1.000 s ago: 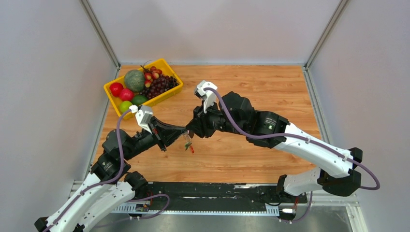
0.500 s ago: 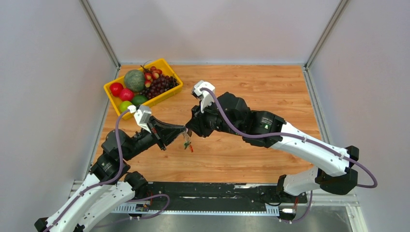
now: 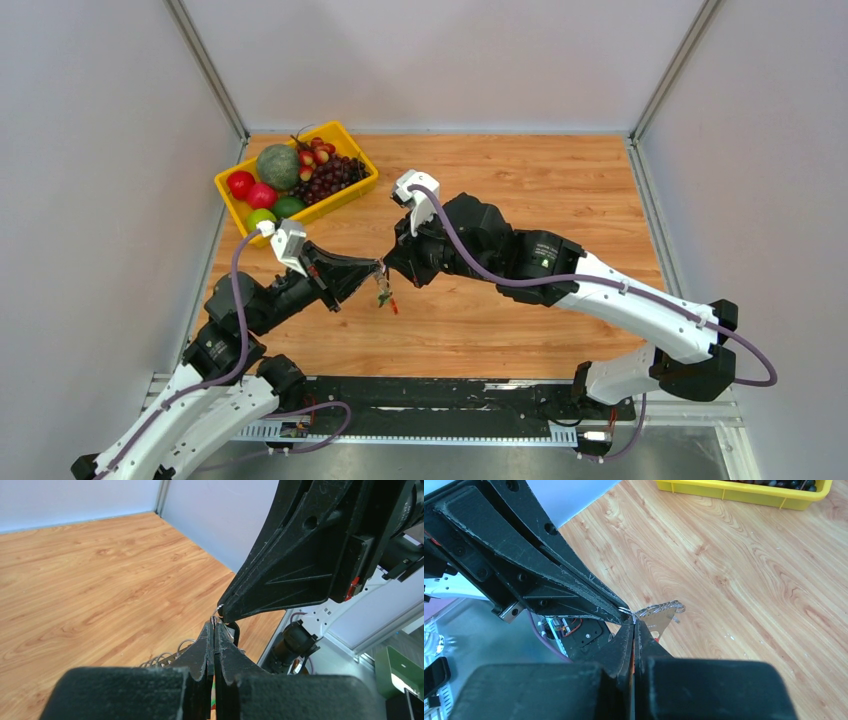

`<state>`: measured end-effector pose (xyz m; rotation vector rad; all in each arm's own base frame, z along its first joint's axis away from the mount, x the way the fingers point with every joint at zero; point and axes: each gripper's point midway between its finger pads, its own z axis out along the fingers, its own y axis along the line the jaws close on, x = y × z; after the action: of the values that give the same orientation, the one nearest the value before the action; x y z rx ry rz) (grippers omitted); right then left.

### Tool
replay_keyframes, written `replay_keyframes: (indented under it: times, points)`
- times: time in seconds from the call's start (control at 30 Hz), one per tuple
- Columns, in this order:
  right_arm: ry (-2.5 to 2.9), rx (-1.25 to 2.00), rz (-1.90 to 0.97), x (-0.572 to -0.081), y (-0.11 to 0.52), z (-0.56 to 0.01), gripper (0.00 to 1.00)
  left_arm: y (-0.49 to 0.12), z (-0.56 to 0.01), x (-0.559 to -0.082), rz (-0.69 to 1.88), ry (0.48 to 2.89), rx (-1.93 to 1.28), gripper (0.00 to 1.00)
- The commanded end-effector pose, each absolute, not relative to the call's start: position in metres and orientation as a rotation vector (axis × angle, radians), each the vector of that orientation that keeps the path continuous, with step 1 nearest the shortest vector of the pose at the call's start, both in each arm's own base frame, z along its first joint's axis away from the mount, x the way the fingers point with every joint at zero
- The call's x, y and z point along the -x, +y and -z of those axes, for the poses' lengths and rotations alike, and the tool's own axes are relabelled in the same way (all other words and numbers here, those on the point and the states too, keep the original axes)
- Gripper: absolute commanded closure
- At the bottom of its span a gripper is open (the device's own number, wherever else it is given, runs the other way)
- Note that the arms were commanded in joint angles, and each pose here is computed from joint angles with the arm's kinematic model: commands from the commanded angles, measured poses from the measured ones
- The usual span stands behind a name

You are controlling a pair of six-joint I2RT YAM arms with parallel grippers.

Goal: Put the keys on the keyring

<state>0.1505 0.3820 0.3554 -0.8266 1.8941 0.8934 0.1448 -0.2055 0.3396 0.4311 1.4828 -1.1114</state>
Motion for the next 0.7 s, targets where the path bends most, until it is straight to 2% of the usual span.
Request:
replay_keyframes:
  times: [0.0,0.3,0.67]
  points:
    - [1.855,0.801,-0.895,-0.151,0.380,-0.375,1.00,-0.201,-0.375,-0.135,1.155,1.359,-0.423,1.00]
    - [1.851,0.730,-0.902,-0.152,0.370,-0.370,1.00,-0.198,-0.397,-0.115,1.222,1.167,-0.459,1.00]
    - [1.828,0.700,-1.044,-0.135,0.366,-0.370,1.00,-0.192,-0.417,-0.103,1.239,1.008,-0.476,1.00]
